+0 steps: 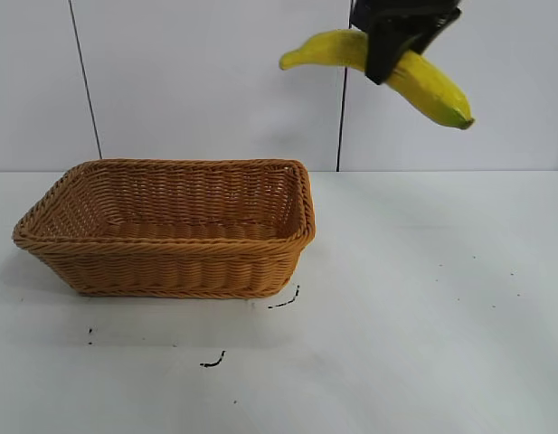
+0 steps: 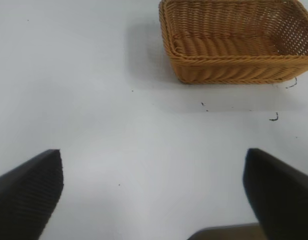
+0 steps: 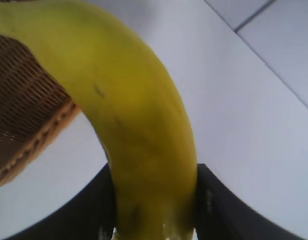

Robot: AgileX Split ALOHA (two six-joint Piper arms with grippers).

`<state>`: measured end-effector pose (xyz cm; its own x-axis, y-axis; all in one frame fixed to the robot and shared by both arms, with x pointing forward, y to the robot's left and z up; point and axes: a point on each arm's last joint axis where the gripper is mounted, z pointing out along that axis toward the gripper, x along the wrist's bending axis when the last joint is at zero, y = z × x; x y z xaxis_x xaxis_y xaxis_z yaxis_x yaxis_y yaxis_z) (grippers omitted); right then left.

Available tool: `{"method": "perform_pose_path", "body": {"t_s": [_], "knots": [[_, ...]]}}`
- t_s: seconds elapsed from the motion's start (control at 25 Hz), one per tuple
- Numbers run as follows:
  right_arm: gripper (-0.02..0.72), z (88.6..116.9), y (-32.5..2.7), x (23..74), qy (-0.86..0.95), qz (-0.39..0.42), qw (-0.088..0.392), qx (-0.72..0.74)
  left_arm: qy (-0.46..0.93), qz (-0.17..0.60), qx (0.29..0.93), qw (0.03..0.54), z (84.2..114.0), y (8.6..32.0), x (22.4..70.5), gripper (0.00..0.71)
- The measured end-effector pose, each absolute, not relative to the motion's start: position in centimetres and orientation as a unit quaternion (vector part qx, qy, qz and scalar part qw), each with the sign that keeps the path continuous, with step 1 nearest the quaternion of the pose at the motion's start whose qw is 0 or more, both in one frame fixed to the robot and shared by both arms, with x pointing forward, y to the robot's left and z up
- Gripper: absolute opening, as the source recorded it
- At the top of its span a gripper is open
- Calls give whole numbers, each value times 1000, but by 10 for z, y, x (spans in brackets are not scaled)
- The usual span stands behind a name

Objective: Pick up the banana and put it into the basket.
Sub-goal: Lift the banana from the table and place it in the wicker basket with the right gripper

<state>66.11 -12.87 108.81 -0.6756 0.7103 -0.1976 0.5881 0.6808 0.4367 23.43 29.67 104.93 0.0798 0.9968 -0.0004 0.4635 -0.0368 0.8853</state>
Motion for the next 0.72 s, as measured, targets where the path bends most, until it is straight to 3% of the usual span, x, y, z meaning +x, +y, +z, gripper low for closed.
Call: {"method": "perform_pose_path", "body": {"t_s": [0.44, 0.72], "knots": [[318, 1050, -2, 655, 935, 223, 216, 173, 581, 351, 629, 380, 1049, 297, 234, 695], [318, 993, 22, 669, 941, 215, 228, 125, 581, 351, 629, 380, 1049, 297, 234, 695]]}}
